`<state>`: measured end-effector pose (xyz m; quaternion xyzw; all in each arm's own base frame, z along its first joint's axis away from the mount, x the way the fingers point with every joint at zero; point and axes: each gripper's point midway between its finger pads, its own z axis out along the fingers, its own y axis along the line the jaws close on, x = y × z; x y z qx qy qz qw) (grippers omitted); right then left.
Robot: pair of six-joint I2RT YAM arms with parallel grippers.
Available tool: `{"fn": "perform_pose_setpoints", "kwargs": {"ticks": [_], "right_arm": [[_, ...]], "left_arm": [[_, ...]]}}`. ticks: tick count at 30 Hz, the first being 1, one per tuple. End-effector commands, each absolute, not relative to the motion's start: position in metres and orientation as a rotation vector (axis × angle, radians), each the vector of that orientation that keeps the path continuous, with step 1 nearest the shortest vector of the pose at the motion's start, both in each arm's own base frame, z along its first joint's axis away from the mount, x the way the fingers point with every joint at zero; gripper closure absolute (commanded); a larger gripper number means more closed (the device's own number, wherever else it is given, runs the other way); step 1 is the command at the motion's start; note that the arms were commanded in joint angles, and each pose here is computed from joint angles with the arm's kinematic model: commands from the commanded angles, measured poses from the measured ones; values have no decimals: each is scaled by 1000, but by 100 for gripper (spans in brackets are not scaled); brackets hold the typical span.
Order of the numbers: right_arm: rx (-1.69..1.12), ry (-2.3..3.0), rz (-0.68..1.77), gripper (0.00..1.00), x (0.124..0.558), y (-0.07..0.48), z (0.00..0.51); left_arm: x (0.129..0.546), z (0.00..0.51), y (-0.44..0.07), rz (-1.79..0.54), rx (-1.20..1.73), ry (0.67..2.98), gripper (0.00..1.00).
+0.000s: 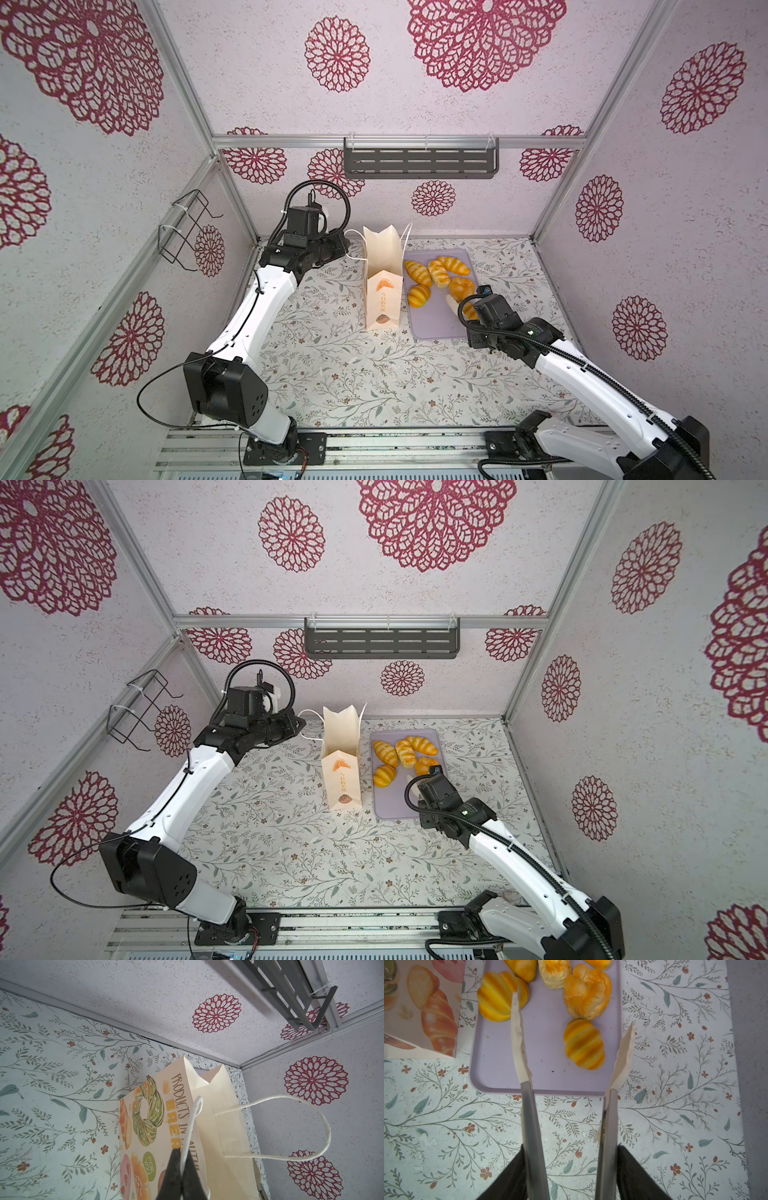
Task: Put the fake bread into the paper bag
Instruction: 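Move the tongs with the right gripper over the striped yellow bun on the tray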
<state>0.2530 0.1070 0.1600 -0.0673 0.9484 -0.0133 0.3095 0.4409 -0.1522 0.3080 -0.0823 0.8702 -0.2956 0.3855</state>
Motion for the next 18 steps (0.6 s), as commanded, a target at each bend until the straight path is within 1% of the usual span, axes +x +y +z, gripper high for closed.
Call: {"fn": "perform_pose_setpoints", "kwargs": {"ticks": [1, 18], "right_arm": [[-181, 2484, -44, 35, 259, 105, 163], [-179, 2557, -47, 34, 265, 101, 131]], "left_arm": [[438, 317, -152, -754, -198, 2188, 100], [438, 315, -153, -751, -196, 2192, 100]]}}
